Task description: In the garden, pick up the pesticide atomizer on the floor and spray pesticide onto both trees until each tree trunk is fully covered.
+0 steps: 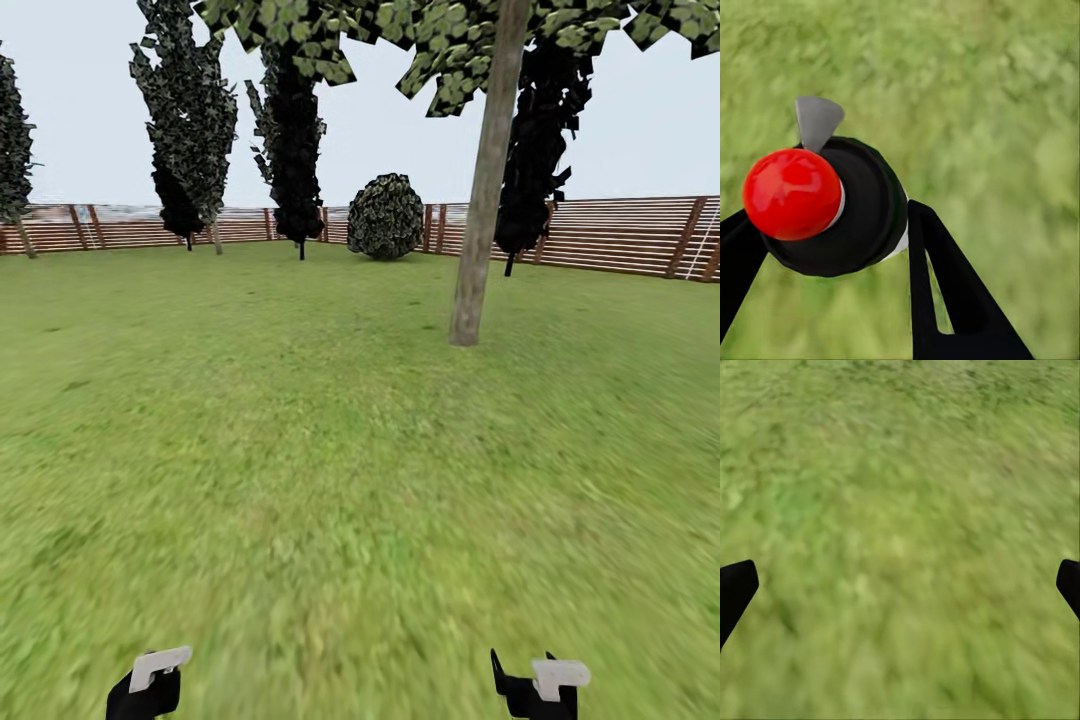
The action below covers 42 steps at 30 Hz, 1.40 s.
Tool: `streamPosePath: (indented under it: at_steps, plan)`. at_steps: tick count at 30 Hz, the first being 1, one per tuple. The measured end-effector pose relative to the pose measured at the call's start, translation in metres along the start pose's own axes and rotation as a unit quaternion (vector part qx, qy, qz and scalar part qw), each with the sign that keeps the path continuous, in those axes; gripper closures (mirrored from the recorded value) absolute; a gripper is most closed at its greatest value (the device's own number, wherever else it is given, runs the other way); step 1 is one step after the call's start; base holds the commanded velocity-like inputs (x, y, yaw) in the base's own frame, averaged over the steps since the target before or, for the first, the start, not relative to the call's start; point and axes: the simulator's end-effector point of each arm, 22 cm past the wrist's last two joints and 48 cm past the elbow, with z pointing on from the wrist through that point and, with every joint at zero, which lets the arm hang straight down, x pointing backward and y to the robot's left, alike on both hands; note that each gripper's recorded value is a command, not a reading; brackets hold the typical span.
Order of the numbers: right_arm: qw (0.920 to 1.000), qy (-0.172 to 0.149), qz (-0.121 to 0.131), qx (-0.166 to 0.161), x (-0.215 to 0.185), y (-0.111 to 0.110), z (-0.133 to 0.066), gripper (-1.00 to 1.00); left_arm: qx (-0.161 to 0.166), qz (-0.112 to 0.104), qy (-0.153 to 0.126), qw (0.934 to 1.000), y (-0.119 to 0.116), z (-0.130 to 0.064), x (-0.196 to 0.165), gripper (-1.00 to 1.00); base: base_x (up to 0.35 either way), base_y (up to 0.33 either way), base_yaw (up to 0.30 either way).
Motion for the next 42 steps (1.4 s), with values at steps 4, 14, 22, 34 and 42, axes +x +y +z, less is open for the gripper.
streamPosePath:
  at_steps: [4, 14, 22, 34, 42]
  plan:
    - [1.0000, 0.001, 0.000, 0.000, 0.000, 0.000, 0.000, -1.00, 0.000, 0.000, 0.000, 1.0000, 0.000, 0.000, 0.000, 1.00, 0.338, 0.000, -0.132]
    - [1.0000, 0.004, 0.000, 0.000, 0.004, 0.000, 0.000, -1.00, 0.000, 0.001, 0.004, 1.0000, 0.000, 0.001, 0.004, 1.00, 0.338, 0.000, -0.249]
    - [1.0000, 0.008, -0.001, 0.000, 0.007, 0.000, 0.000, -1.00, -0.001, 0.001, 0.007, 1.0000, 0.000, 0.001, 0.007, 1.00, 0.338, 0.000, -0.259]
    - [0.9999, 0.014, -0.001, 0.000, 0.013, 0.000, 0.000, -1.00, -0.001, 0.003, 0.013, 0.9999, 0.000, 0.002, 0.013, 1.00, 0.338, 0.000, -0.231]
    - [0.9999, 0.016, -0.001, -0.001, 0.014, 0.001, 0.000, -1.00, -0.001, 0.003, 0.014, 0.9999, 0.001, 0.002, 0.014, 1.00, 0.338, 0.000, -0.029]
